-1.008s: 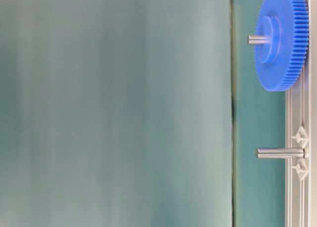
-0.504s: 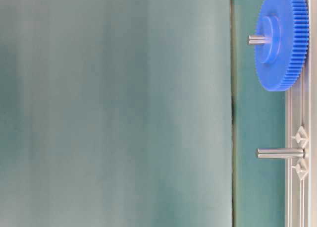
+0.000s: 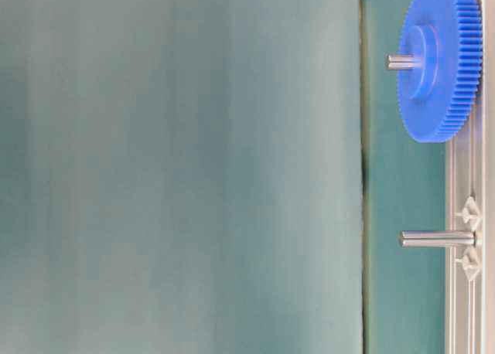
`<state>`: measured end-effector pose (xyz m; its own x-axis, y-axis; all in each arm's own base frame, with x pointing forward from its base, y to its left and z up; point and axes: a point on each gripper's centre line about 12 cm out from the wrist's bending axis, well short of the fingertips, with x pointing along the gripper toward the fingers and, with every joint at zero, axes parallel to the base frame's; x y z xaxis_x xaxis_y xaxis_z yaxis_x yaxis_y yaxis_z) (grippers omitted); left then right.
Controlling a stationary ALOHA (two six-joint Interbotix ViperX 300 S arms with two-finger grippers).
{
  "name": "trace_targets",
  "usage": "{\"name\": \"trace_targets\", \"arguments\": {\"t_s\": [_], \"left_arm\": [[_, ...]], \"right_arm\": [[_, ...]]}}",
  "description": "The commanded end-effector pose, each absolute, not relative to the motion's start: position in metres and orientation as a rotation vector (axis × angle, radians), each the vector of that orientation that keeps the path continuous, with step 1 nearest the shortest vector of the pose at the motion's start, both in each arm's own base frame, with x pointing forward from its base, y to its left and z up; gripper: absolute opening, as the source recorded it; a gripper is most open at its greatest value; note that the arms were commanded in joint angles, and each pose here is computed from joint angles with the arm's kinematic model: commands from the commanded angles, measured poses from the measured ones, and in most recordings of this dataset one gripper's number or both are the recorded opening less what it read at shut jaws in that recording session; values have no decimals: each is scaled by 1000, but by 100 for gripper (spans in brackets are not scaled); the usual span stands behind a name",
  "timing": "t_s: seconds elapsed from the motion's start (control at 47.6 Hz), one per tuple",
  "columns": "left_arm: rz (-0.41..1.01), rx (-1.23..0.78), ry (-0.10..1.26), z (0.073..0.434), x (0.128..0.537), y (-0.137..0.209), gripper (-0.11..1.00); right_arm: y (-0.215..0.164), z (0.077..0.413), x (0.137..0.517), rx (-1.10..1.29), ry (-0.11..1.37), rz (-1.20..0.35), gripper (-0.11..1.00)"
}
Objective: Find the location of the shaft and insert the large gear.
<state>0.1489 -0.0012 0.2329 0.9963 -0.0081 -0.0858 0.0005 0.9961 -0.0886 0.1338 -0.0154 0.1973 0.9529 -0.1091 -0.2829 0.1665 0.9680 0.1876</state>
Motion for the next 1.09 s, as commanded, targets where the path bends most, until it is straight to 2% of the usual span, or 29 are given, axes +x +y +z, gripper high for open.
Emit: {"name": "trace_targets", "arguments": {"t_s": [0.0,0.231,0.441,0.882,1.071], "left_arm": [[-11,-87,56,236,150,-2,80],[-12,-86,60,222,148,-2,80],[-10,-87,119,197,144,-2,80],[-5,-87,195,160,135,-2,80],[-6,-83,212,155,133,-2,80]], "right_arm": [[-16,197,135,220,255,-144,5],[-16,178,133,221,245,-142,5],[-15,161,129,219,267,-146,5],[-15,145,125,216,215,-143,5],[-15,144,125,215,217,-141,5]]}}
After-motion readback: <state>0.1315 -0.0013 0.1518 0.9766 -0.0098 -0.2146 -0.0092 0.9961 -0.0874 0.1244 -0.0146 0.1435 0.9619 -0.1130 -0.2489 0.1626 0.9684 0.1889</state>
